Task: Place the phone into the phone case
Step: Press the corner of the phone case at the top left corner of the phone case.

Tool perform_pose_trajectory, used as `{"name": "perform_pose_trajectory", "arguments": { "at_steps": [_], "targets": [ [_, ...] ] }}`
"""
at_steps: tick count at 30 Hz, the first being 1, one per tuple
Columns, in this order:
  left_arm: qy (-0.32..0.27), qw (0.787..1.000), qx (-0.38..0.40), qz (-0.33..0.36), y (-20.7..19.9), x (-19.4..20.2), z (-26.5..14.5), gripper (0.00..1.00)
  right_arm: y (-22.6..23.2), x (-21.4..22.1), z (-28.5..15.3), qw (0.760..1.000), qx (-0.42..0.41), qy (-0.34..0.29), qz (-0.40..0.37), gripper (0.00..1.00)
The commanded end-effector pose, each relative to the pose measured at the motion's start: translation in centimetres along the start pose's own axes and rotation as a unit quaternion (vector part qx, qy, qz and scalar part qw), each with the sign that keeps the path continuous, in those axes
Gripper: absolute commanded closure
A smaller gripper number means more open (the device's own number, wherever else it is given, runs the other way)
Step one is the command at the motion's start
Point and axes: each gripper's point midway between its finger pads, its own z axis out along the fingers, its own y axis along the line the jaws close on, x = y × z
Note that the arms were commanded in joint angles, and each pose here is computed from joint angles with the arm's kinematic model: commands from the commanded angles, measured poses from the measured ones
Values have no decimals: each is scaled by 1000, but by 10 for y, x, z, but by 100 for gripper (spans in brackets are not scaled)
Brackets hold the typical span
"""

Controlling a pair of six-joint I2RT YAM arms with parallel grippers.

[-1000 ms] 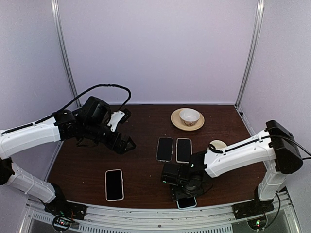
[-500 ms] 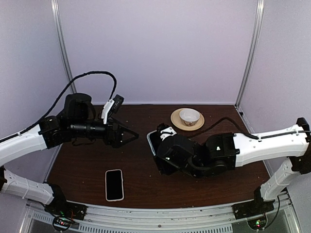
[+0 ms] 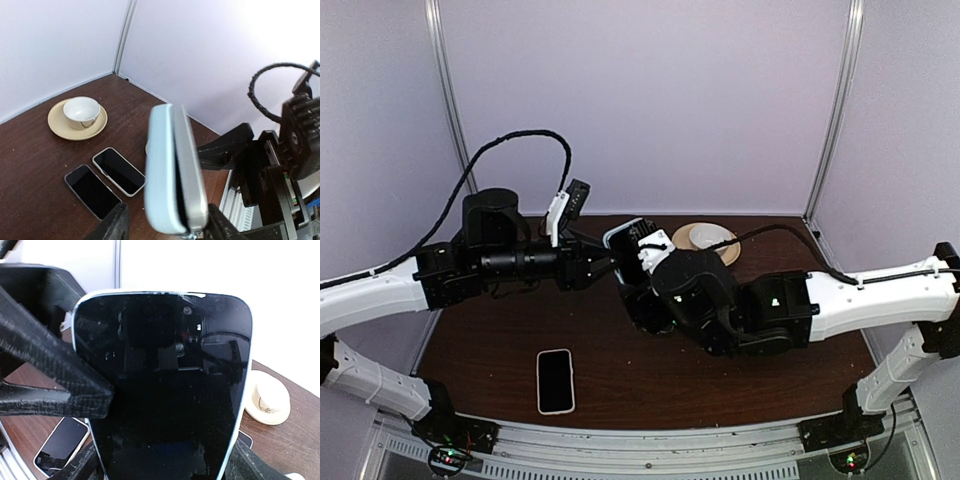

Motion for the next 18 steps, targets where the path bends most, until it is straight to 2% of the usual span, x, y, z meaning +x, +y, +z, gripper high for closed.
{"name": "perform_pose_trajectory", "arguments": {
  "at_steps": [1,3,7,11,18],
  "targets": [
    [-73,997,27,23,-18,-44,-3,65,-7,-40,-12,998,7,-52,25,100],
    [-77,996,35,25,-22,-45,-2,72,-7,-38,-11,999,7,-48,21,100],
    [-70,996,47,26,-25,-42,2,76,-8,-36,-12,999,8,-46,15,100],
    [-62,996,58,24,-29,-40,6,100,-8,-36,-12,999,9,-44,9,100],
    [-57,996,63,35,-32,-39,7,100,-9,-37,-14,999,4,-45,8,100]
  ]
}}
